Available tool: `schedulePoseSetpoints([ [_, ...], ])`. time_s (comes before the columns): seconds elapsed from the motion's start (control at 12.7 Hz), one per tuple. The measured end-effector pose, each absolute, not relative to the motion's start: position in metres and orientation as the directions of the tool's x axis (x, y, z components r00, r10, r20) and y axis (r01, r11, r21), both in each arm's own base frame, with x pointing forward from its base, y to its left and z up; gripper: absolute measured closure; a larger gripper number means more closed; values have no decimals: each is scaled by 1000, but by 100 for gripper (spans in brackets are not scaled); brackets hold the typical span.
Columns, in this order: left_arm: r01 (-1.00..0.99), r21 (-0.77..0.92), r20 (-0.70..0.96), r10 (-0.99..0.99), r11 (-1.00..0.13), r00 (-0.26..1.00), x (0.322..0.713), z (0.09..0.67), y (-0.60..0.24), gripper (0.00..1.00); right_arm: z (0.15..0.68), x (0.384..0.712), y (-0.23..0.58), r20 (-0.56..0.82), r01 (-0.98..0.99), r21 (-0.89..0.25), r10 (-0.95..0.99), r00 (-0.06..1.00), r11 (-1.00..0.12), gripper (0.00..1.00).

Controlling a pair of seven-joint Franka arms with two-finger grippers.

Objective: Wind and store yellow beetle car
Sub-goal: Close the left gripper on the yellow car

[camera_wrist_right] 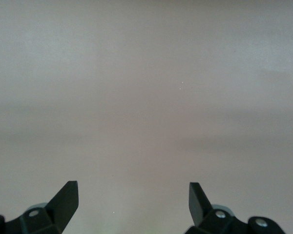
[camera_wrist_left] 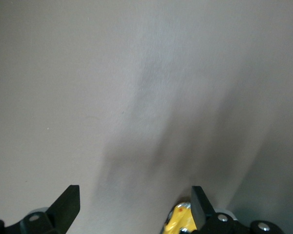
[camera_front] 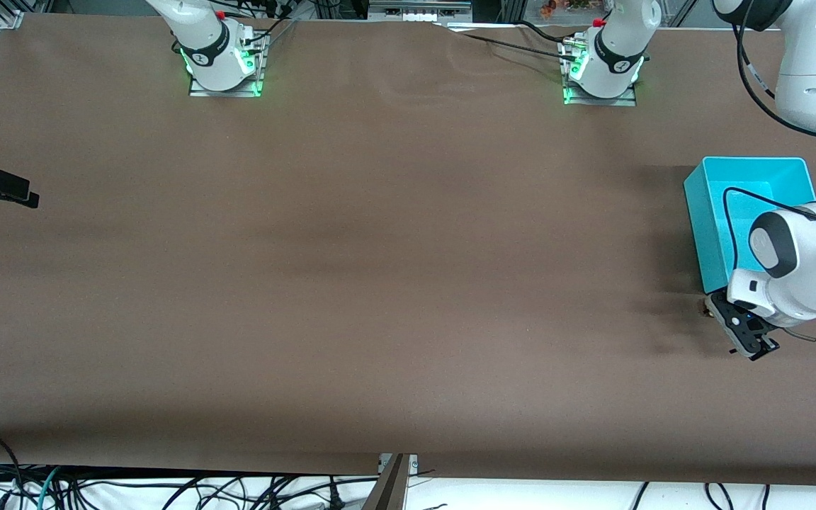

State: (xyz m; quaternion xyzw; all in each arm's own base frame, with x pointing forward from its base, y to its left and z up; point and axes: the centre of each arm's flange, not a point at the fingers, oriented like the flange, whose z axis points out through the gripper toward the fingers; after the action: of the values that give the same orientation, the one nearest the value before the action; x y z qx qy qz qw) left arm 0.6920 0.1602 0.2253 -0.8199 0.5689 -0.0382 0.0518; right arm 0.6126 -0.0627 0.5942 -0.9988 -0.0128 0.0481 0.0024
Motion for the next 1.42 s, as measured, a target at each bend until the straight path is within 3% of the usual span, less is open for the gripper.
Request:
schedulePoseSetpoints([
  [1.42, -954, 25, -14, -954, -300, 299, 661, 186, 230, 0, 595, 613, -63, -92, 25, -5, 26, 995, -1000, 0],
])
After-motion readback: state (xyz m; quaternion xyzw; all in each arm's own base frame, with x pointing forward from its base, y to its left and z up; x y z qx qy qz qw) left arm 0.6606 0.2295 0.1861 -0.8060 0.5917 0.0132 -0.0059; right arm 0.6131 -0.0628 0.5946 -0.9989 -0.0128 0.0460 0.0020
